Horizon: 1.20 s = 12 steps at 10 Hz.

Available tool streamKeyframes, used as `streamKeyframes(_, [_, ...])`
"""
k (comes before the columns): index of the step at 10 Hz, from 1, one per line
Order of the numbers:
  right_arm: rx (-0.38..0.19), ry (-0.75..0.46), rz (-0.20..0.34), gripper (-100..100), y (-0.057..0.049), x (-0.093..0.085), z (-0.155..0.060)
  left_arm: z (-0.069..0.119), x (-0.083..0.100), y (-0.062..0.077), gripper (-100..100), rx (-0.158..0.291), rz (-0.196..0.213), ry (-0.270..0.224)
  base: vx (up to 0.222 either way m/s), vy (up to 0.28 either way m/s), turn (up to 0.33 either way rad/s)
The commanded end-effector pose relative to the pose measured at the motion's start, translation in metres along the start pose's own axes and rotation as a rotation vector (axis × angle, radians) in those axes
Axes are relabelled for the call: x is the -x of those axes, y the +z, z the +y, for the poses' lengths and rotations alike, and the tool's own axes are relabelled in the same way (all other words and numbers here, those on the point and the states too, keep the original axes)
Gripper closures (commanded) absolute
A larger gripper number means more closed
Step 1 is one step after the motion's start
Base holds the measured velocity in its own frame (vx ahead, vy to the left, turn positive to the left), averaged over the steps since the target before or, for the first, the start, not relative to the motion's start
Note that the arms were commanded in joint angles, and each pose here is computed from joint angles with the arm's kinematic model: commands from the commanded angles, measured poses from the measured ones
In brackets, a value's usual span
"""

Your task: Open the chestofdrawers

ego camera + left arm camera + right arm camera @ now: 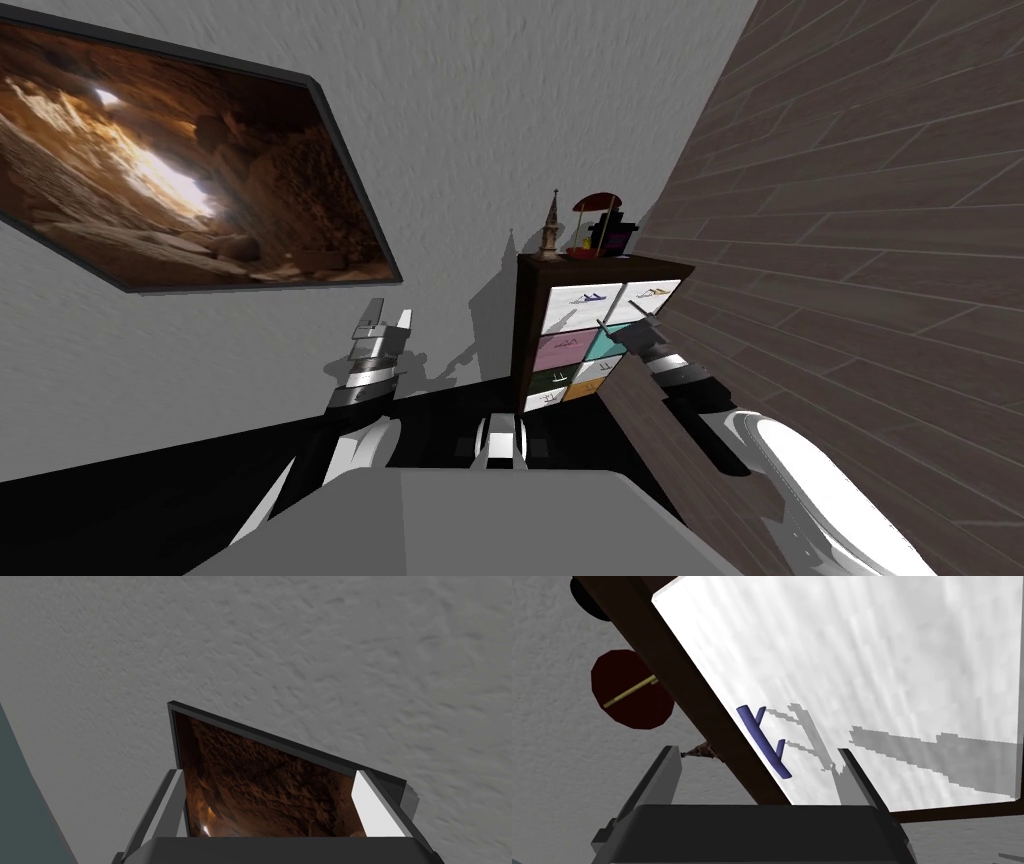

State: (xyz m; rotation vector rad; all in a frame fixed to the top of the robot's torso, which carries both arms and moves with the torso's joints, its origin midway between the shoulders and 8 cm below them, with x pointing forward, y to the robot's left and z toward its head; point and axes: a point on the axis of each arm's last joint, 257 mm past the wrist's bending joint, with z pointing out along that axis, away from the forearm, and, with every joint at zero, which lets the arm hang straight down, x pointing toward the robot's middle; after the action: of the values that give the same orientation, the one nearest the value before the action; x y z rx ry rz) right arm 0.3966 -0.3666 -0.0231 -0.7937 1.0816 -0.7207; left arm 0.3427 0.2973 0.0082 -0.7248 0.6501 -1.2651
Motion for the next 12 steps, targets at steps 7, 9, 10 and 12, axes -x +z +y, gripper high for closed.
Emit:
streamKeyframes(7, [0.037, -0.401, 0.061, -100, 0.005, -0.033, -0.018, 0.0, 0.0, 0.0, 0, 0.0, 0.0, 0.0, 0.007, 0.055, 0.025])
streamKeyframes(9, [0.039, -0.419, 0.063, -100, 0.005, -0.036, -0.019, 0.0, 0.0, 0.0, 0, 0.0, 0.0, 0.0, 0.002, 0.026, 0.008])
streamKeyframes(10, [0.041, -0.428, 0.062, -100, 0.006, -0.036, -0.029, 0.0, 0.0, 0.0, 0, 0.0, 0.0, 0.0, 0.072, 0.052, -0.011])
streamKeyframes(12, [0.041, -0.429, 0.062, -100, 0.006, -0.038, -0.03, 0.0, 0.0, 0.0, 0, 0.0, 0.0, 0.0, 0.094, 0.043, -0.012])
